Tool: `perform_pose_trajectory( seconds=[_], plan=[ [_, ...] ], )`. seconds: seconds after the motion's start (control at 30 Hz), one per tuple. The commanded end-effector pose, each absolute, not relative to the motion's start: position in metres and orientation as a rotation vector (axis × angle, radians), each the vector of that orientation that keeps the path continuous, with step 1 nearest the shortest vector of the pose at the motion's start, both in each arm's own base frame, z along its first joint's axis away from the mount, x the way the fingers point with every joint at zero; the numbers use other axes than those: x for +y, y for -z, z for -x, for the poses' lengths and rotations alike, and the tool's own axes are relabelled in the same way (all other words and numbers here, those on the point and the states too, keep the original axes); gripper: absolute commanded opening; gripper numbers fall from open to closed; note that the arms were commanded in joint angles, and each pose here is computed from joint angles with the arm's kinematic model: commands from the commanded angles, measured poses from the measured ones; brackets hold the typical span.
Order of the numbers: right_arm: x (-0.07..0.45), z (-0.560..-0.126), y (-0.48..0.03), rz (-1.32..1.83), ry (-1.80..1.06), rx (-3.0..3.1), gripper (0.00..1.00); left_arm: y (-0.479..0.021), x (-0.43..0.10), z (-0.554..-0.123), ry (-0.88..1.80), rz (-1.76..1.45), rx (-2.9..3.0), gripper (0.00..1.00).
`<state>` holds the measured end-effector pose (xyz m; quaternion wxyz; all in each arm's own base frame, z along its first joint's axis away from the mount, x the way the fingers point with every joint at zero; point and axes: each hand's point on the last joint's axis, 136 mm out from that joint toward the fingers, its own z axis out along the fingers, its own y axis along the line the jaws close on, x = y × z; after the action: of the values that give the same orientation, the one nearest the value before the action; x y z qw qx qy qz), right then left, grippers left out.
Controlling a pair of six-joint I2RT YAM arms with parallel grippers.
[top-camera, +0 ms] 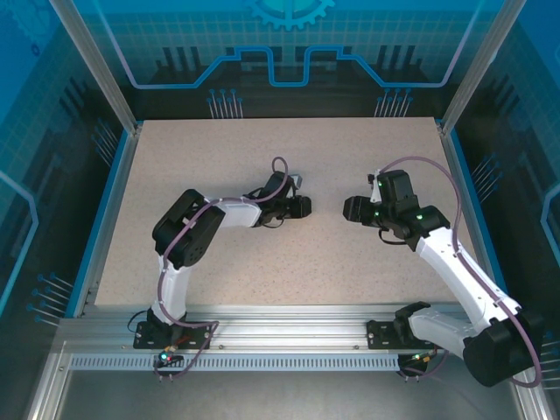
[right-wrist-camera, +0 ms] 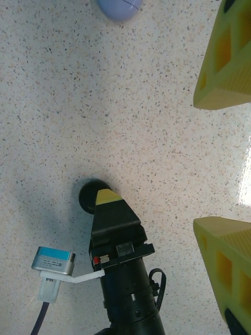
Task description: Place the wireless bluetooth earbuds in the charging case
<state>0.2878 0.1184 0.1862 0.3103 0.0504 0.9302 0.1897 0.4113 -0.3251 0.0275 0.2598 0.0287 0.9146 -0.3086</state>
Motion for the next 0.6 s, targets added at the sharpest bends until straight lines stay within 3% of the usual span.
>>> perform_pose_trajectory(
  seconds=[0.0, 0.2, 0.43, 0.53, 0.57],
  plan=[
    [0.115, -0.288, -0.195, -0.124, -0.514, 2.431, 0.58, -0.010, -0.300, -0.403, 0.720, -0.052, 2.573, 0.40],
    [0.115, -0.287, -0.202, -0.113, -0.520, 2.426, 0.61, -0.037, -0.273, -0.409, 0.666, -0.054, 2.549, 0.62],
    [0.110, -0.288, -0.214, -0.101, -0.497, 2.414, 0.72, -0.095, -0.230, -0.414, 0.565, -0.069, 2.470, 0.99],
    [0.102, -0.292, -0.220, -0.105, -0.461, 2.408, 0.83, -0.130, -0.216, -0.411, 0.527, -0.102, 2.409, 0.99],
    [0.098, -0.294, -0.223, -0.111, -0.442, 2.405, 0.95, -0.143, -0.211, -0.409, 0.506, -0.117, 2.382, 0.99]
  ],
)
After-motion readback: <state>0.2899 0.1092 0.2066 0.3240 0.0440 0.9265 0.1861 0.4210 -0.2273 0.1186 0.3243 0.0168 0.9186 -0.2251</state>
